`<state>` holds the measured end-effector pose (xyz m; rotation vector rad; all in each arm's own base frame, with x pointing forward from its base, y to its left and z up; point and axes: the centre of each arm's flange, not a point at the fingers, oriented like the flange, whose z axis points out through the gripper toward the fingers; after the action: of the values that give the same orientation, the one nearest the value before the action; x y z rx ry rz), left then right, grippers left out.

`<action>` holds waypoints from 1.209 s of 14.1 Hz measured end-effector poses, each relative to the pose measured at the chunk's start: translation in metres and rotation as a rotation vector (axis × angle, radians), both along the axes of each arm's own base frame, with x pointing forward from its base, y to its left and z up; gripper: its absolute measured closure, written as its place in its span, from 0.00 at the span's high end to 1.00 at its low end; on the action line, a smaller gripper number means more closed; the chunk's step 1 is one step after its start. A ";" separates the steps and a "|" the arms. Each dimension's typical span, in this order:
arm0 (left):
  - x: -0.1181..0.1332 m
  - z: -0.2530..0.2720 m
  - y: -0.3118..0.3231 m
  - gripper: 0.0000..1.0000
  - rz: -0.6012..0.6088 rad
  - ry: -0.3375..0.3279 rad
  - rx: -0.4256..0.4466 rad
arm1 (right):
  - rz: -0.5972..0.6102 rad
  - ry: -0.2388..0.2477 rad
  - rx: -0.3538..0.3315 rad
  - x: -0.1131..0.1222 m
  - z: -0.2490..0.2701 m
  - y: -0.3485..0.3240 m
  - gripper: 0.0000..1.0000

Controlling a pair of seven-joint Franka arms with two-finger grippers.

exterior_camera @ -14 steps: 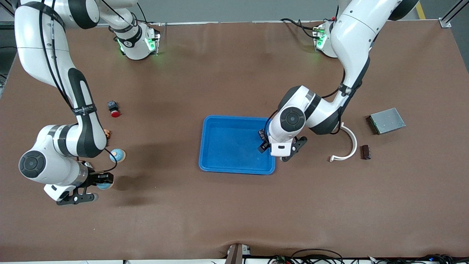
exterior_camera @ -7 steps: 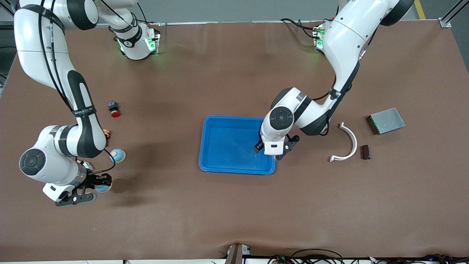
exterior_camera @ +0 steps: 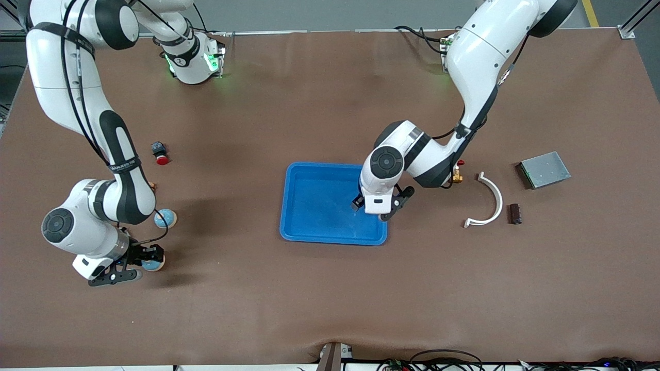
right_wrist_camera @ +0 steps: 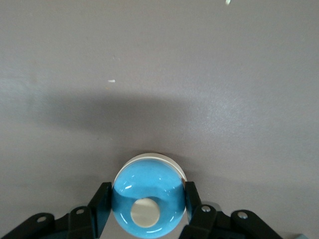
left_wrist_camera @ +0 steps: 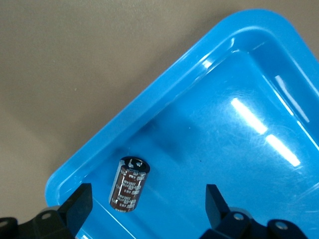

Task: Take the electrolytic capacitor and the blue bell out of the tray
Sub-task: 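Grasp the second capacitor with the left gripper while the right gripper holds the bell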

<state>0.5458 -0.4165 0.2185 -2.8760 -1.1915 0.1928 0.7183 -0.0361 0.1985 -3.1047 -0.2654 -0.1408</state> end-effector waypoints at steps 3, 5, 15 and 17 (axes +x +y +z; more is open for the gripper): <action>-0.003 -0.009 -0.001 1.00 -0.001 0.001 0.019 | -0.001 0.000 0.004 0.000 -0.003 -0.001 0.63; -0.003 -0.018 0.001 1.00 0.000 0.000 0.040 | -0.005 0.000 0.006 -0.001 -0.003 -0.003 0.63; -0.014 -0.032 -0.009 1.00 -0.024 0.008 0.057 | -0.035 -0.009 0.011 -0.002 -0.010 -0.022 0.63; -0.016 -0.034 -0.011 1.00 -0.028 0.011 0.059 | -0.033 -0.010 0.013 -0.001 -0.010 -0.020 0.63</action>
<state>0.5296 -0.4271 0.1841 -2.8354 -1.1347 0.1704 0.7168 -0.0561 0.1885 -3.0977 -0.2121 -0.1580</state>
